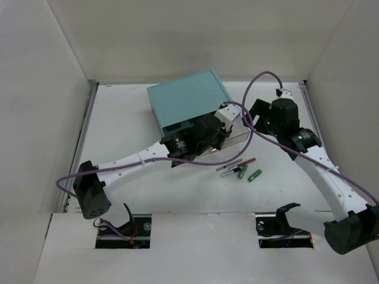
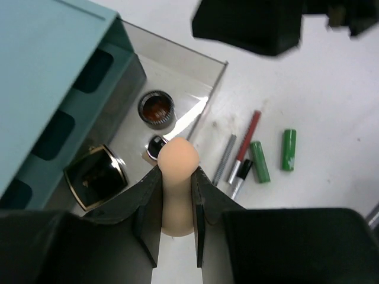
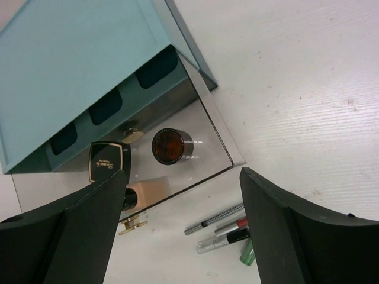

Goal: Organize the makeup

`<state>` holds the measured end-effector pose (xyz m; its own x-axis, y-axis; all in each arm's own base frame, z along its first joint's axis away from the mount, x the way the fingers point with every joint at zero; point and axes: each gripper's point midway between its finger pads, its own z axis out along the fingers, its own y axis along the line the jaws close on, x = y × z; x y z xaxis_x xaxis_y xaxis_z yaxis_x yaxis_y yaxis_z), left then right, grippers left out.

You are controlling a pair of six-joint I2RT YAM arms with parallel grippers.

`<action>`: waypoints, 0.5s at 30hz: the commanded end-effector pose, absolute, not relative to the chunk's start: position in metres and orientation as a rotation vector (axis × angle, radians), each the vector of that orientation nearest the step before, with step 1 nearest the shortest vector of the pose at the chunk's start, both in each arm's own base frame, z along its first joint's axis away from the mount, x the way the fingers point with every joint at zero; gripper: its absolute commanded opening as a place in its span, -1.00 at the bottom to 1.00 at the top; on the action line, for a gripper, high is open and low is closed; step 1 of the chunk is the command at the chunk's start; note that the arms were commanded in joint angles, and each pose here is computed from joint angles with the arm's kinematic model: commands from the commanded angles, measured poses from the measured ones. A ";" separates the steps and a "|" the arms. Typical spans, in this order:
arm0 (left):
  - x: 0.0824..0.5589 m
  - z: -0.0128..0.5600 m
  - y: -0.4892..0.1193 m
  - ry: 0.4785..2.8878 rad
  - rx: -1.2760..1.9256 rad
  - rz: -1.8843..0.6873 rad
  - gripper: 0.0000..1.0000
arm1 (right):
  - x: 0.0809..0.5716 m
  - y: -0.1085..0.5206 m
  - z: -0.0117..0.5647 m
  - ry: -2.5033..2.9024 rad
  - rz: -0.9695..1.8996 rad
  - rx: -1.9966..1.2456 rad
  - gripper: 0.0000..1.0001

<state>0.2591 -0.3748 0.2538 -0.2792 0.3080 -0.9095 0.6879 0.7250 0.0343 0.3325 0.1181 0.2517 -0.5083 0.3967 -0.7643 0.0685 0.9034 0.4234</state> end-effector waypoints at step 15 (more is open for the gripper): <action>0.311 0.237 -0.375 1.924 0.762 -0.401 -0.58 | 0.338 0.106 0.268 1.993 0.450 0.387 0.66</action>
